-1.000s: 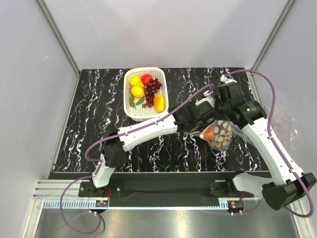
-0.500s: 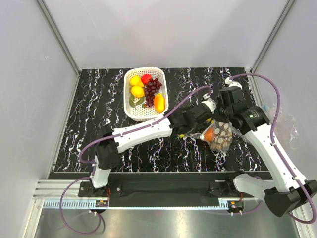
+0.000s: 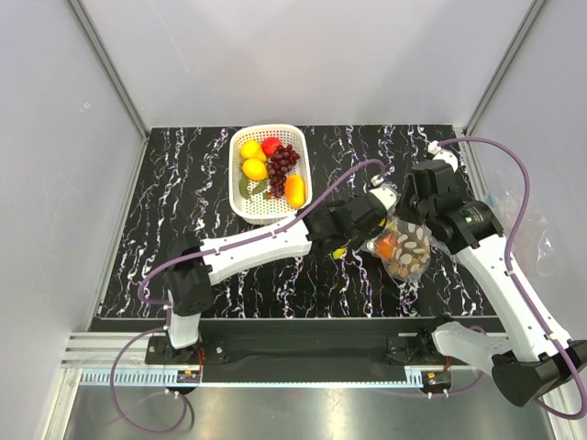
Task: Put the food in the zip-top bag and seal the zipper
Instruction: Place the fake fruit in the zipper food storage bag.
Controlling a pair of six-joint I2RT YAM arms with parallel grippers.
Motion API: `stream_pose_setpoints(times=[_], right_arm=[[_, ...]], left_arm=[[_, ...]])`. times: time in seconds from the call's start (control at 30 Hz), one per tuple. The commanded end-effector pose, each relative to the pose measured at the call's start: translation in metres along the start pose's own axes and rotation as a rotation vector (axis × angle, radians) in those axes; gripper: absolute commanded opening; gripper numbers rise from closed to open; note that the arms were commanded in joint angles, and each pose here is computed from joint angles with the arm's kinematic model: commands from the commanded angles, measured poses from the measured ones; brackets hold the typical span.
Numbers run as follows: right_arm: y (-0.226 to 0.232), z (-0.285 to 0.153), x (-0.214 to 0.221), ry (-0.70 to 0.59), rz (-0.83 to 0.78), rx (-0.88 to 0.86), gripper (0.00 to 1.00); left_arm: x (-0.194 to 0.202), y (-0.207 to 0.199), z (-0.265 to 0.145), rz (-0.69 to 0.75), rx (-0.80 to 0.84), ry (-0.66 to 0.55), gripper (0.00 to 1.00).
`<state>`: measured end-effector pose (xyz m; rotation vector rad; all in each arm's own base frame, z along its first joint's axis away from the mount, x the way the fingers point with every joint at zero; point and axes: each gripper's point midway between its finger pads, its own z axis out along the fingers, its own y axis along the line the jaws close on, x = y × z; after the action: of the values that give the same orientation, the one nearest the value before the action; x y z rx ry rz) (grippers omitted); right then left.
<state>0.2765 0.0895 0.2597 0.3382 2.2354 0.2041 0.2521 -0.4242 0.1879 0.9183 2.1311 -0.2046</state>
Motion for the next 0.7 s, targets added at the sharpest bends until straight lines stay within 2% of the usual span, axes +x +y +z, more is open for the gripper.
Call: stream_pose_setpoints(times=[0.0, 0.1, 0.27, 0.43, 0.53, 0.57, 0.67], right_arm=[[0.011, -0.005, -0.024, -0.111, 0.087, -0.043, 0.00], [0.015, -0.002, -0.021, -0.097, 0.094, -0.061, 0.00], [0.024, -0.001, -0.020, -0.081, 0.106, -0.103, 0.00], [0.030, -0.002, -0.019, -0.077, 0.124, -0.134, 0.00], [0.030, -0.004, -0.021, -0.085, 0.127, -0.135, 0.00], [0.030, -0.003, -0.021, -0.084, 0.127, -0.135, 0.00], [0.030, -0.004, -0.020, -0.081, 0.125, -0.138, 0.00]], left_arm=[[-0.029, 0.005, -0.022, -0.132, 0.077, -0.101, 0.00], [-0.029, 0.010, -0.022, -0.163, 0.084, -0.115, 0.00], [-0.026, -0.001, -0.022, -0.072, 0.156, -0.111, 0.00], [-0.021, -0.004, -0.016, -0.057, 0.163, -0.077, 0.00], [-0.022, -0.005, -0.014, -0.069, 0.161, -0.066, 0.19], [-0.020, -0.004, -0.014, -0.076, 0.149, -0.057, 0.31], [-0.025, -0.001, -0.015, -0.100, 0.135, -0.068, 0.62]])
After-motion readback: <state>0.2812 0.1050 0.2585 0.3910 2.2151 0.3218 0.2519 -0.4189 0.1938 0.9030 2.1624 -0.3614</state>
